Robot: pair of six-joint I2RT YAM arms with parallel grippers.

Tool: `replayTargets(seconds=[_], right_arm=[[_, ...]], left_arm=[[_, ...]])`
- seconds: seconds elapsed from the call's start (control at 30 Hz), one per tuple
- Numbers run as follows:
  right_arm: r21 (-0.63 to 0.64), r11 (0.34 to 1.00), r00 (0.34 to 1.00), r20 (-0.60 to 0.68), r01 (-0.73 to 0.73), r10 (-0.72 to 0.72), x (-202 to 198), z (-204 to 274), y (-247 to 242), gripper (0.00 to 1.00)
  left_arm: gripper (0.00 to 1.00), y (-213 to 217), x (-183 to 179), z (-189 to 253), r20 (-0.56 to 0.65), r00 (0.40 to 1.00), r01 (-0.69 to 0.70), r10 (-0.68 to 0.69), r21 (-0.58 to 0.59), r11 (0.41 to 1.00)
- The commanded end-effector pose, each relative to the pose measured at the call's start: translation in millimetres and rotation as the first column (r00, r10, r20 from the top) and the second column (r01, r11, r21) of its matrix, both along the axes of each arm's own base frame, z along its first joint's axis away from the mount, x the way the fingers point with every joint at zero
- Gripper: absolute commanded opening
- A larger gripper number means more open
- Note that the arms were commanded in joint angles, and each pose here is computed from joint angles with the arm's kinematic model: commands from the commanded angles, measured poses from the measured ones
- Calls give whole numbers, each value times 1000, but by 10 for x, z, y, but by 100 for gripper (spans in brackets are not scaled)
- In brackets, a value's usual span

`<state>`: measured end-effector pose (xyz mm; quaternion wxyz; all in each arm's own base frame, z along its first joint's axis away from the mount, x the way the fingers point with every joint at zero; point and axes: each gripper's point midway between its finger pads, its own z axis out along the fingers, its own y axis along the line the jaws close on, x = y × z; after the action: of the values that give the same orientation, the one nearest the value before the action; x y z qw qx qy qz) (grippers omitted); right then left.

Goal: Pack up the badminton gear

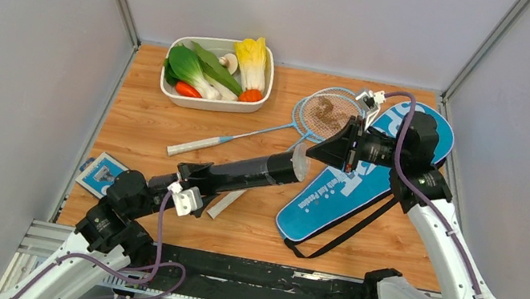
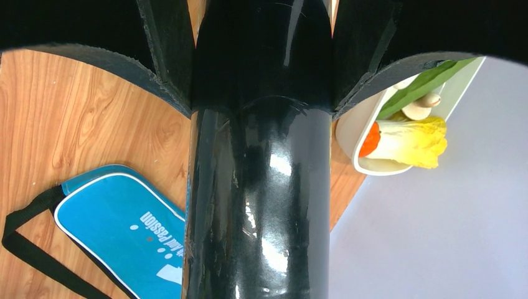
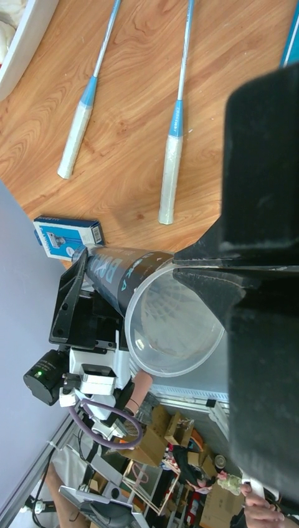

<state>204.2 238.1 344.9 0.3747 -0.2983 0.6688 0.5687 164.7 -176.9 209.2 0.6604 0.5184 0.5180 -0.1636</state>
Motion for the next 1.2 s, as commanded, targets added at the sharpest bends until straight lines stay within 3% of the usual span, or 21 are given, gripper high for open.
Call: replayTargets(seconds=[0.0,1.17], right_arm=[[-14,1000,999,45,7,-6,-61,3,-38,0],[-117,987,994,4,112,-112,83,-263,-26,0]], left_arm=[[39,-29,-34,342,104,994,31,-25,-53,998],[38,-43,17,325,79,997,16,-12,-58,998]])
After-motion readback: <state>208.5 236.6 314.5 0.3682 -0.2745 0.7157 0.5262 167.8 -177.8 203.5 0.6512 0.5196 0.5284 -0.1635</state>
